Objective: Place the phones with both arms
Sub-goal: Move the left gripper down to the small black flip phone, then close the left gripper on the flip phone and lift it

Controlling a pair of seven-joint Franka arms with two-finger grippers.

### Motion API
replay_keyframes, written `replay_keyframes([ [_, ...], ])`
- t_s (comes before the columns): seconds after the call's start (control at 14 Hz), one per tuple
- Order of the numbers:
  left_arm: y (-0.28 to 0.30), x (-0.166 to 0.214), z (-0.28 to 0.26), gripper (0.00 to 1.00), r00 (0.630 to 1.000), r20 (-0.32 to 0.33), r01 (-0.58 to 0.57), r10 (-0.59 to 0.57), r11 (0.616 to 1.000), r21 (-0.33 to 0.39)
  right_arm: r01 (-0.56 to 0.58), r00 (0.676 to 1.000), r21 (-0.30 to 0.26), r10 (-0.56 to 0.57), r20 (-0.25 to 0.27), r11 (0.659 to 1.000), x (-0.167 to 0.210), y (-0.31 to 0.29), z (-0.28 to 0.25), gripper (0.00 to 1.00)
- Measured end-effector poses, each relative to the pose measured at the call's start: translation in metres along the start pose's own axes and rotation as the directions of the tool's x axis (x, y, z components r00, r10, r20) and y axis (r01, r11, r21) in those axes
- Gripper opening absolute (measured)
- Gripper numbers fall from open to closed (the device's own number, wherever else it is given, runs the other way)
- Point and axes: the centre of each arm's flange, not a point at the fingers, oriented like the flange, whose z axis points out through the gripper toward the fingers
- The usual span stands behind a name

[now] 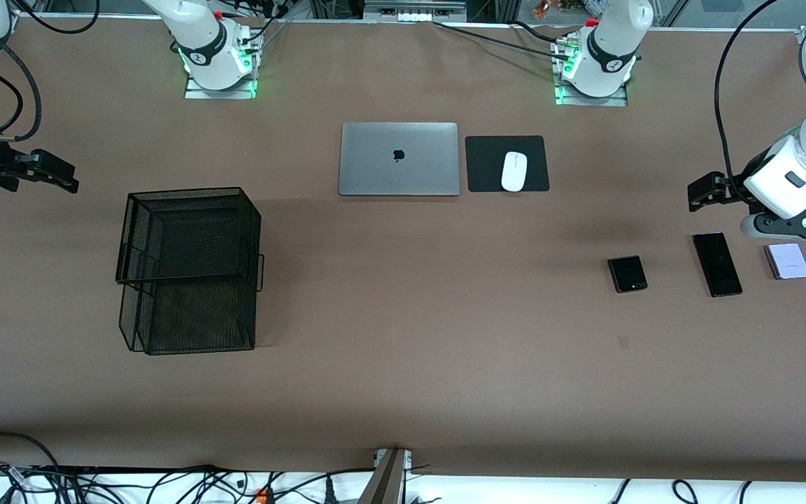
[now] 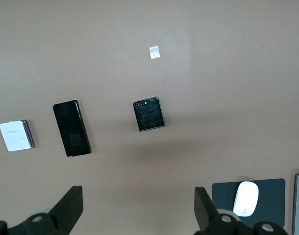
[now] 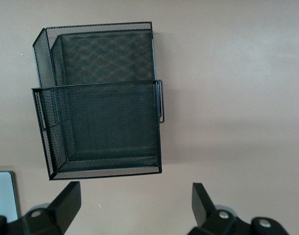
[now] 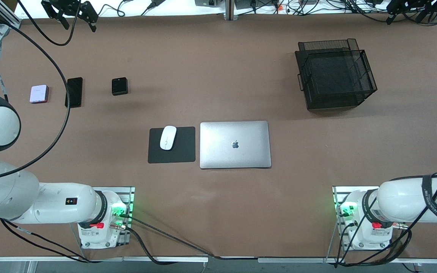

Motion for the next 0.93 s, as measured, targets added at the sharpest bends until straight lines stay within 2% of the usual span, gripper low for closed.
replay_keyframes([
  [0.28, -0.014, 0.013, 0.033, 1.0, 0.998, 0.06, 0.02, -0.019, 1.0, -0.005, 0.0, 1.0, 0.0, 0.0, 0.0, 1.0, 0.0, 0.0, 0.0, 1.0],
  [0.43, -0.02, 0.026, 0.07, 1.0, 0.993, 0.119, 0.027, -0.025, 1.0, -0.011, 0.0, 1.0, 0.0, 0.0, 0.0, 1.0, 0.0, 0.0, 0.0, 1.0],
  [0.57, -0.024, 0.048, 0.123, 1.0, 0.99, 0.136, 0.03, -0.027, 0.999, -0.018, 0.0, 1.0, 0.0, 0.0, 0.0, 1.0, 0.0, 0.0, 0.0, 1.0],
  [0.71, -0.022, 0.066, 0.177, 1.0, 0.994, 0.103, 0.027, -0.025, 0.999, -0.023, 0.0, 1.0, 0.0, 0.0, 0.0, 1.0, 0.0, 0.0, 0.0, 1.0],
  [0.93, -0.014, 0.067, 0.249, 1.0, 1.0, 0.001, 0.021, -0.021, 0.999, -0.03, 0.0, 1.0, 0.0, 0.0, 0.0, 1.0, 0.0, 0.0, 0.0, 1.0],
])
